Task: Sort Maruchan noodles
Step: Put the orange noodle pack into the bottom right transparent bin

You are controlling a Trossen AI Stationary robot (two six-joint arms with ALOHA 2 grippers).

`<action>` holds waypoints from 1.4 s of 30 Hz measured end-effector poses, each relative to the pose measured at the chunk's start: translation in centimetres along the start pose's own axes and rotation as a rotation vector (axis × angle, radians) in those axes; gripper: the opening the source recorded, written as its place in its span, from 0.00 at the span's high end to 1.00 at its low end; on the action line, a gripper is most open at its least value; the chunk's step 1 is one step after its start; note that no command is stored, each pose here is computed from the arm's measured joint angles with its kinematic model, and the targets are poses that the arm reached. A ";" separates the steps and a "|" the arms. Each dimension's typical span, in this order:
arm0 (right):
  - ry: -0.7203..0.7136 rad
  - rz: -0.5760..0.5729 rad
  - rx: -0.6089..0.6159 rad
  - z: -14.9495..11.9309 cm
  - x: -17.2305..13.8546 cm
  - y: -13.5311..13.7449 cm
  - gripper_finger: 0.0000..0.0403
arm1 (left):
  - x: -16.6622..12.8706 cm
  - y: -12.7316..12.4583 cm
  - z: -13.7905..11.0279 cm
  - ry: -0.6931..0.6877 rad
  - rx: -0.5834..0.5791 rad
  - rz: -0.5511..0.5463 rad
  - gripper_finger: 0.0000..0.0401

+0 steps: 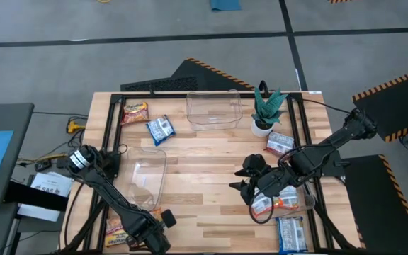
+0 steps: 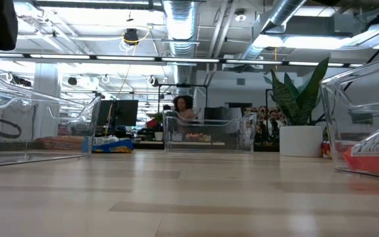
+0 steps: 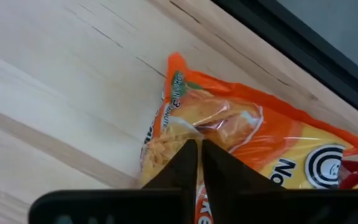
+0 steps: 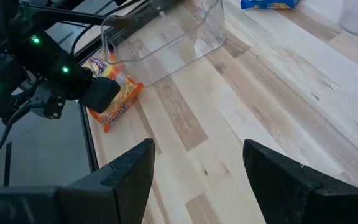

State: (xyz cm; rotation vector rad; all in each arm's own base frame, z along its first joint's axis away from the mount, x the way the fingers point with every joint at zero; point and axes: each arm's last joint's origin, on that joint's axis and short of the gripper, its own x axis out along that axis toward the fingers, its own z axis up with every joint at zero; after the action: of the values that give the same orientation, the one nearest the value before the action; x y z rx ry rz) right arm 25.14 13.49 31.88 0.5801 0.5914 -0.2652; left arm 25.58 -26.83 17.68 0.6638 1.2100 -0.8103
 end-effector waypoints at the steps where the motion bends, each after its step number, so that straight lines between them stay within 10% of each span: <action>1: 0.000 0.000 0.000 0.0 0.0 0.0 0.33 | 0.0 0.0 0.0 0.000 -0.010 0.000 0.99; 15: -0.005 -0.006 0.003 0.1 0.1 -0.1 0.33 | -4.0 0.4 3.1 -0.119 -0.086 -0.056 0.97; 30: -0.011 -0.021 -0.014 0.5 0.4 -0.4 0.33 | -2.8 0.4 2.7 -0.104 -0.438 0.011 0.39; 42: -0.012 -0.022 -0.022 0.6 0.4 -0.4 0.33 | 1.8 -0.9 2.5 0.044 -0.457 0.015 0.33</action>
State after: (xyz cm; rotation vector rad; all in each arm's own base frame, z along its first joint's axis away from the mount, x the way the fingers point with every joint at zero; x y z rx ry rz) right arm 25.54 12.79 31.82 0.5506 0.5887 -0.2822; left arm 26.44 -29.73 16.56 0.3160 1.3694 -0.4810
